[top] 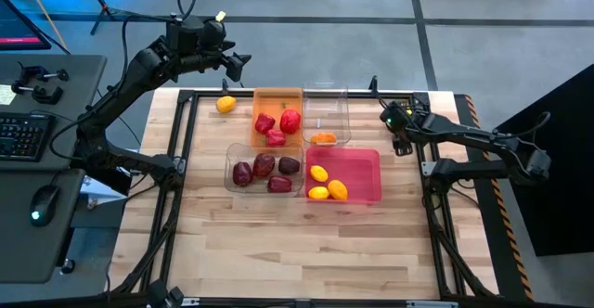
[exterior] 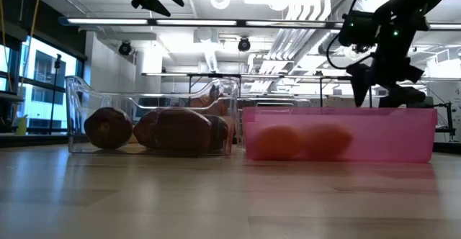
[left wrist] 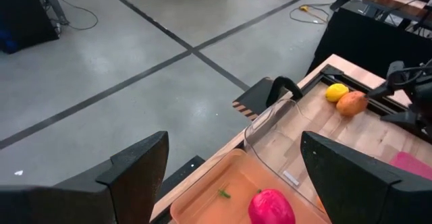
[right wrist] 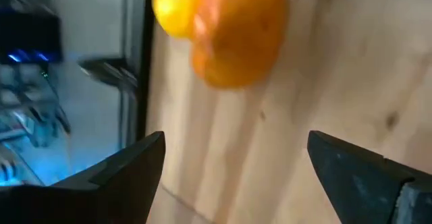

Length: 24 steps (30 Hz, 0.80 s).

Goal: Sort produce into baskets
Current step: Put the potato into the top transparent bin

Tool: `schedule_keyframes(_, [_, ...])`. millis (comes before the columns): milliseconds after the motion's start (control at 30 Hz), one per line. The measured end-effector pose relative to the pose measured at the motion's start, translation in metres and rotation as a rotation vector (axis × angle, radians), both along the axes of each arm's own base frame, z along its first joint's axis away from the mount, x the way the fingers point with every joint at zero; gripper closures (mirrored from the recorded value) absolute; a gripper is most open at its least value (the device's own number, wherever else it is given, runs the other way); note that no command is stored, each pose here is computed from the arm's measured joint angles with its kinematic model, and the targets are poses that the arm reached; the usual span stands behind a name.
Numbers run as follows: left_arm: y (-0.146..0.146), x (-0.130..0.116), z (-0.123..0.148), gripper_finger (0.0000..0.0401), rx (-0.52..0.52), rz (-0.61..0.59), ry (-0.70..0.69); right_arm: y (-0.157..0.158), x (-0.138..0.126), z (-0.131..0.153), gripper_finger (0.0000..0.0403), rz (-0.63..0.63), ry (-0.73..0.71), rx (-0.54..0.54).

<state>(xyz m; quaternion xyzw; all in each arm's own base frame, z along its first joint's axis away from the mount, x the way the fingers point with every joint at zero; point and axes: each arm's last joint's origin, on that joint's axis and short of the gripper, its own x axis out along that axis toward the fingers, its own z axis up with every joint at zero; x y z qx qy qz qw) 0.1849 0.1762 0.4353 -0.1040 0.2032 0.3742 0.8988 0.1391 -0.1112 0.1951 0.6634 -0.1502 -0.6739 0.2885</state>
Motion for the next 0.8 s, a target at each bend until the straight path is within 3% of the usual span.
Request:
schedule_keyframes(133, [0.000,0.000,0.000,0.0078,0.004,0.000,-0.004,-0.010,-0.008,0.001,0.0051,-0.047,0.053,-0.045])
schedule_keyframes(533, [0.000,0.000,0.000,0.0078,0.002,0.001,-0.005,-0.038,-0.021,-0.022,0.0051,-0.165,0.061,0.140])
schedule_keyframes(800, [0.000,0.000,0.000,0.0078,-0.003,0.006,-0.009,-0.056,-0.025,-0.034,0.0051,-0.200,0.059,0.162])
